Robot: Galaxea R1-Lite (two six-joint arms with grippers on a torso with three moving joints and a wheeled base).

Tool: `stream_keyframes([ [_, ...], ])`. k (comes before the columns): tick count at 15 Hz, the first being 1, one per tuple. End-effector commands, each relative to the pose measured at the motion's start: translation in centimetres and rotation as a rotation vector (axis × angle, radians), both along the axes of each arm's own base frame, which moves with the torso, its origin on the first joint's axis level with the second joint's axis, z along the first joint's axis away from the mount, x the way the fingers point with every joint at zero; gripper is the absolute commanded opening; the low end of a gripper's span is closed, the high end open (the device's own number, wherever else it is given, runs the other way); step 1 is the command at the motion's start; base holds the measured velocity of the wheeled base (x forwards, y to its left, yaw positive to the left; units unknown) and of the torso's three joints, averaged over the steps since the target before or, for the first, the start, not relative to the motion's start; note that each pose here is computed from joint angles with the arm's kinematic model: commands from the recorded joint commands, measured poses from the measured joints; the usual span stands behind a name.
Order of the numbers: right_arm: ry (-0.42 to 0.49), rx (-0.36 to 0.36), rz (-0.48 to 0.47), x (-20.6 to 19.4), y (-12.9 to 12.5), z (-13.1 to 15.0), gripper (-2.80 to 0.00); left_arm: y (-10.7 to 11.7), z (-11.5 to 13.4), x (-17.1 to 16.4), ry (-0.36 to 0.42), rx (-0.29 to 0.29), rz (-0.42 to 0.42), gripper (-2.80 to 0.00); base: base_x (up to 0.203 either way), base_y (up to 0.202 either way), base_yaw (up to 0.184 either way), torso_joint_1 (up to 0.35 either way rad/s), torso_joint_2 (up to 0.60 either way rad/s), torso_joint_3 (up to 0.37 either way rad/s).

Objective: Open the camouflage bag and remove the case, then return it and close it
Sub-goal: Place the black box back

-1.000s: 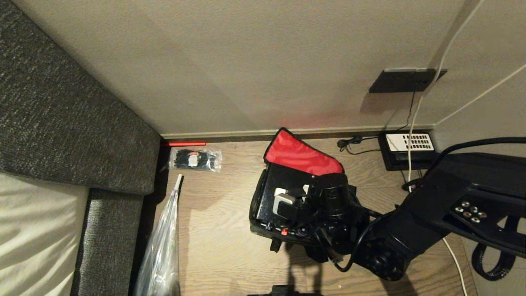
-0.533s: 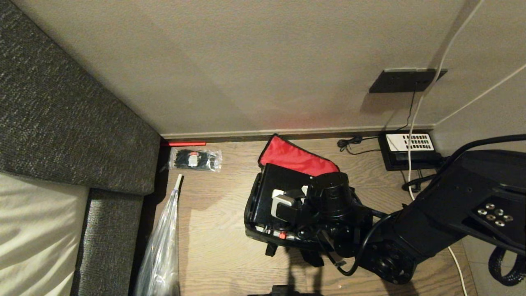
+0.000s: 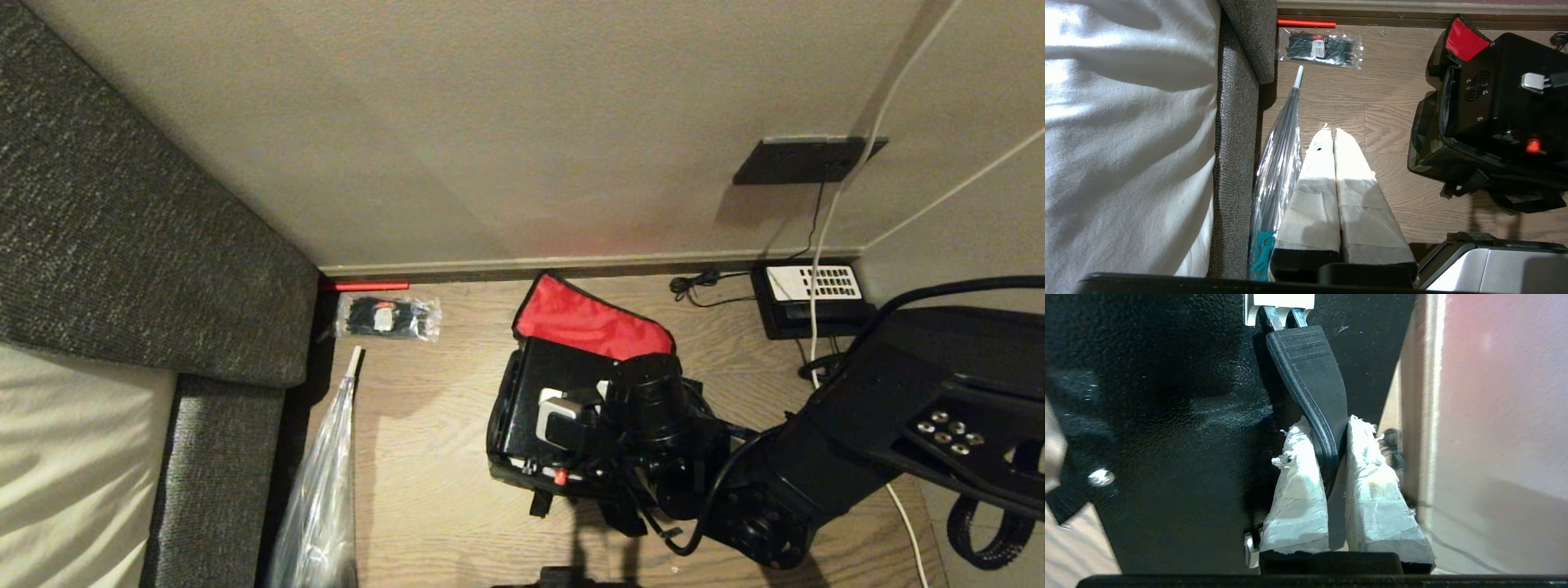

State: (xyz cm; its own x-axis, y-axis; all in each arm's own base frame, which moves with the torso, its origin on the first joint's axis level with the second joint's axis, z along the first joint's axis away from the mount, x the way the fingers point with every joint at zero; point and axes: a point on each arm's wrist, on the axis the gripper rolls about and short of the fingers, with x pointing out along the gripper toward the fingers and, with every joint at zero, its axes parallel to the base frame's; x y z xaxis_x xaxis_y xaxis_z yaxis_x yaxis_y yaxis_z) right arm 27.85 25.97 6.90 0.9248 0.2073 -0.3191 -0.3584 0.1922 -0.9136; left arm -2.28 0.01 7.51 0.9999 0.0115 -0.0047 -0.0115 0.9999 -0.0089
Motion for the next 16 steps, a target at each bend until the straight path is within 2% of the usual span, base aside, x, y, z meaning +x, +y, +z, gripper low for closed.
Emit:
stream_keyframes([
  [1,0.027,-0.013,-0.008,0.3,0.2,-1.7,-2.8,0.0,-0.1,0.0,0.001,0.0,0.001,-2.8,0.0,0.0,0.0,0.0,0.0,0.0],
  [9,0.029,0.016,-0.042,1.9,0.5,-5.5,-2.8,0.0,-0.1,0.0,0.001,0.0,0.001,-2.8,0.0,0.0,0.0,0.0,0.0,0.0],
  [14,0.014,0.03,-0.058,2.5,0.3,-5.5,-2.8,0.0,-0.1,0.0,0.001,0.0,0.001,-2.8,0.0,0.0,0.0,0.0,0.0,0.0],
  [16,-0.026,0.054,-0.078,3.5,0.0,-4.9,-2.8,0.0,-0.1,0.0,0.001,0.0,0.001,-2.8,0.0,0.0,0.0,0.0,0.0,0.0],
])
